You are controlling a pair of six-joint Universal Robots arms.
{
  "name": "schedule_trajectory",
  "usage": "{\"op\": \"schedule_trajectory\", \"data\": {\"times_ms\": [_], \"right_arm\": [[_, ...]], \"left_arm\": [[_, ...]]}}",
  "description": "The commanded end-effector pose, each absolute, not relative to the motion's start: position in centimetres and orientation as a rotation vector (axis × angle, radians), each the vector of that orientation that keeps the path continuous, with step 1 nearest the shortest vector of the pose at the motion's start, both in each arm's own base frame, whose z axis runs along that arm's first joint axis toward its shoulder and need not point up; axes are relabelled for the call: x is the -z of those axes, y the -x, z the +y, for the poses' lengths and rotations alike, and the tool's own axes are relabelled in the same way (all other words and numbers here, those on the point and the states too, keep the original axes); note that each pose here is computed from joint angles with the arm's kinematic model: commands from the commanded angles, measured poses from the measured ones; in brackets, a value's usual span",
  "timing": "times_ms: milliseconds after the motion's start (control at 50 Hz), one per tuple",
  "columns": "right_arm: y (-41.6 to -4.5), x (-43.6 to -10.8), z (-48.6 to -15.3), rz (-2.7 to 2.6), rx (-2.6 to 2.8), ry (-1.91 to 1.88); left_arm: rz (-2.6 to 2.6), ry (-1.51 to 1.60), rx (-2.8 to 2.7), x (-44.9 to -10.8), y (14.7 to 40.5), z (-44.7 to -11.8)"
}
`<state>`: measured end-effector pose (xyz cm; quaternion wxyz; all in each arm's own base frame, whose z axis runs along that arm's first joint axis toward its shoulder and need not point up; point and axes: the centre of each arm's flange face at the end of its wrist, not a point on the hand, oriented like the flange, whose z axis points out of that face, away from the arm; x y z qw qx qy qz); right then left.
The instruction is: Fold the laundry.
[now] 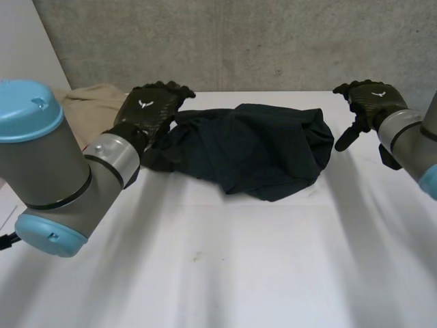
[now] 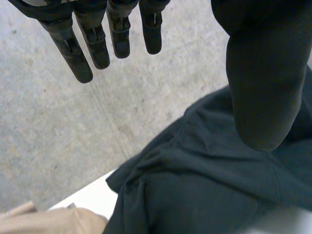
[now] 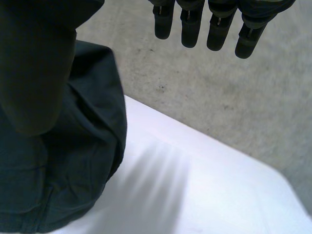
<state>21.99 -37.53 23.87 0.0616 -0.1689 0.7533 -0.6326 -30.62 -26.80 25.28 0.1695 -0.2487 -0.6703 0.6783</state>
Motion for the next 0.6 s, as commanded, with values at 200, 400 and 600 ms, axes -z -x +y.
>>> {"op": "schedule_trajectory", "data": {"times_ms": [200, 400, 600], "right_arm": [[-23.4, -16.1, -42.7, 2.205, 1.590, 0.483], [-24.5, -19.5, -39.0, 2.136, 1.635, 0.616], [-27.3, -25.6, -28.9, 1.926, 1.806, 0.805]], "left_arm": [[-1.861, 0.761, -1.820, -24.4, 35.4, -24.6], [-1.941, 0.504, -1.735, -24.1, 35.4, -24.4], [-2.182, 0.170, -1.262, -20.9, 34.8, -22.5]]}}
